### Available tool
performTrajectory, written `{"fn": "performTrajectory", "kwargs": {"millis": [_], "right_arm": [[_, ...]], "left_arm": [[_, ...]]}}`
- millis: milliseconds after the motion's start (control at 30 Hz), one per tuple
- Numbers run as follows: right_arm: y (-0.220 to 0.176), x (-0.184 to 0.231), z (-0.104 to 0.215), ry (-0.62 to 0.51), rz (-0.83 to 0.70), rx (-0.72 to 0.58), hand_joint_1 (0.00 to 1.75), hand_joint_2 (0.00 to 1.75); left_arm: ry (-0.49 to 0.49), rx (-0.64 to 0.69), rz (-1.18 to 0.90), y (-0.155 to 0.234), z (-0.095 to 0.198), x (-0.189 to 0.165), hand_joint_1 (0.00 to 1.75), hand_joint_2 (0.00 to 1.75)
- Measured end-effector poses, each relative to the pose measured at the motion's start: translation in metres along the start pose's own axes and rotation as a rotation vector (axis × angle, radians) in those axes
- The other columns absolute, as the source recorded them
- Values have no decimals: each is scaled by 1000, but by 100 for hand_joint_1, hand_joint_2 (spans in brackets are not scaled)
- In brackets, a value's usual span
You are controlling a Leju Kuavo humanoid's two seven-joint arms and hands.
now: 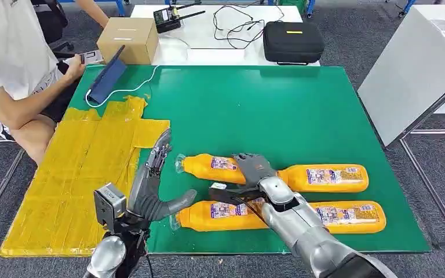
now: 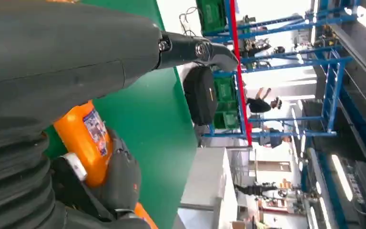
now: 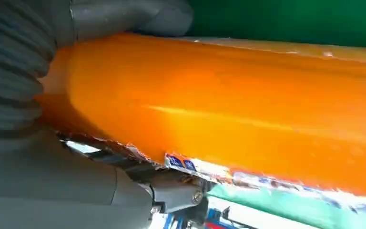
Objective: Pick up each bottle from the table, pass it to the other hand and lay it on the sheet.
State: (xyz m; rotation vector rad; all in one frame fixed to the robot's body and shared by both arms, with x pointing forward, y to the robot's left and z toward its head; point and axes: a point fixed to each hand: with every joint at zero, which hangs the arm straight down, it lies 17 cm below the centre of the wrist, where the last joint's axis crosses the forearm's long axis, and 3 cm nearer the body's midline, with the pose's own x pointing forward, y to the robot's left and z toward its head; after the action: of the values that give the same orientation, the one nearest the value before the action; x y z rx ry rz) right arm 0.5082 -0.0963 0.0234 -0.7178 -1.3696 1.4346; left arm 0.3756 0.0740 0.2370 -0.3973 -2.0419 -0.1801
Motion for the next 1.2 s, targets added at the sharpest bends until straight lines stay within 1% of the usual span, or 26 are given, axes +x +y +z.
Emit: {"fn": "performTrajectory", "kwargs": {"millis": [33, 67, 100, 133, 200, 267, 400, 767, 833, 967, 1067, 1200], "right_arm": [[-18, 11, 5, -38, -155, -120, 175, 175], [-42, 18, 17, -74, -277, -271, 175, 175], [-67, 17, 30, -78, -352, -407, 175, 175], [-90, 11, 39, -48, -392, -507, 175, 175], [-109, 6, 48, -25, -432, -561, 175, 175], [-114, -5, 57, -4, -450, -589, 175, 175], [-124, -7, 67, -8, -464, -630, 175, 175], [-133, -14, 75, -3, -486, -672, 175, 175], [-130, -9, 76, -30, -533, -656, 175, 175], [-117, 21, 79, -149, -727, -578, 175, 175], [-111, 47, 86, -216, -771, -548, 175, 175], [-107, 72, 92, -264, -796, -526, 175, 175]], "left_arm": [[4, -2, -11, -1, 1, -1, 0, 175], [10, 0, -14, -1, 1, -2, 0, 175], [15, 0, -19, -1, 2, -4, 0, 175], [17, 1, -23, 0, 3, -4, 0, 175], [18, 0, -24, -1, 3, -5, 0, 175], [19, 3, -25, 0, 4, -5, 0, 175], [19, 3, -27, -1, 3, -5, 0, 175], [21, 4, -28, 0, 3, -5, 0, 175], [22, 2, -24, -1, 3, -5, 0, 175], [31, -12, 14, -4, 4, -6, 0, 175], [30, -24, 33, -6, 3, -5, 0, 175], [29, -33, 41, -8, 1, -3, 0, 175]]}}
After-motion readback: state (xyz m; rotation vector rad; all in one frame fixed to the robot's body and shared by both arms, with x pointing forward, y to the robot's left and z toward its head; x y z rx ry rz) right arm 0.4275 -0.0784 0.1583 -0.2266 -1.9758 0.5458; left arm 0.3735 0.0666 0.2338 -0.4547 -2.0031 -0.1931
